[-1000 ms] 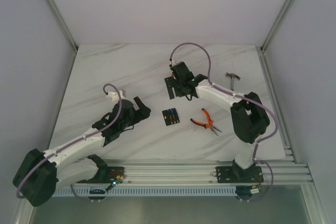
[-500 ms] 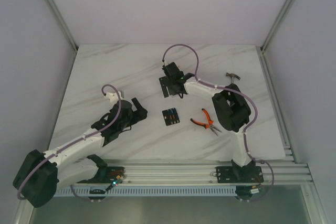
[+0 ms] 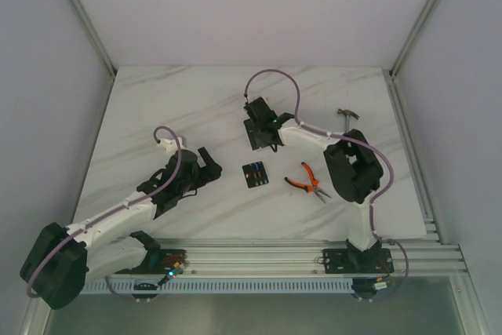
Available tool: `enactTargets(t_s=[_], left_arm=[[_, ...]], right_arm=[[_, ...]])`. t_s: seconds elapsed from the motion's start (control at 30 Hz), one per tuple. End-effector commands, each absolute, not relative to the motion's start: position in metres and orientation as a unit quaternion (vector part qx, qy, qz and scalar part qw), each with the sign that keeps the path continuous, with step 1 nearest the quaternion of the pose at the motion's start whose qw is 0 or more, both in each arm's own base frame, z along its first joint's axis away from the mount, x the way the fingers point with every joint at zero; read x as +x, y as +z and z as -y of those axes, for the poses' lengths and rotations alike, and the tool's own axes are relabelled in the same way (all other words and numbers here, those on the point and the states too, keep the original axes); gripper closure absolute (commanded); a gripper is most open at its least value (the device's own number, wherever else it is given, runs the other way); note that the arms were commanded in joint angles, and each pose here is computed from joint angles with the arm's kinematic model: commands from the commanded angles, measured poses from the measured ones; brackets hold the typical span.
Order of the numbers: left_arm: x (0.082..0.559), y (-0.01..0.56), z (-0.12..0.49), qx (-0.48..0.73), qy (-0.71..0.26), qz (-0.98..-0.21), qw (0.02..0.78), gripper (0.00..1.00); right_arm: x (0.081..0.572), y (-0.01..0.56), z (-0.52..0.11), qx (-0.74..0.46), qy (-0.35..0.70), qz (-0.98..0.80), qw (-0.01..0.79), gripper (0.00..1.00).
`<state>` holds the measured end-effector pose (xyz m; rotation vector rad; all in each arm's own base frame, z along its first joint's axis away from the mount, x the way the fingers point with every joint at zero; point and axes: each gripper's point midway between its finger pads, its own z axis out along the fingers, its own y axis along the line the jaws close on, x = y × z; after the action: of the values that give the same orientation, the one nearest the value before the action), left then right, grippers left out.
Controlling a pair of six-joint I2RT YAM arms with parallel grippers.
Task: Snap on the fuse box
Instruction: Pick up the fuse box cover from the center of the board.
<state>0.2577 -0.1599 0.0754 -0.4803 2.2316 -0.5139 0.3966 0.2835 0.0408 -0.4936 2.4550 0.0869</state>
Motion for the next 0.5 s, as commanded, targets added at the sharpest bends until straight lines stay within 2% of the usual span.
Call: enactTargets(t_s=[0.0, 0.2, 0.47], left_arm=[[0.255, 0.072, 0.165, -0.187, -0.214, -0.882, 0.376, 0.0], [0.255, 0.075, 0.17, -0.189, -0.229, -0.879, 0.373, 0.0], [0.254, 0.074, 0.176, -0.187, -0.24, -0.88, 0.365, 0.0]], right_arm=[[0.366, 0.083, -0.283, -0.184, 0.045, -0.926, 0.328, 0.62], [0.318, 0.1, -0.285, -0.185, 0.061, -0.928, 0.317, 0.61], [0.281, 0.088, -0.288, -0.177, 0.049, -0.933, 0.308, 0.6]])
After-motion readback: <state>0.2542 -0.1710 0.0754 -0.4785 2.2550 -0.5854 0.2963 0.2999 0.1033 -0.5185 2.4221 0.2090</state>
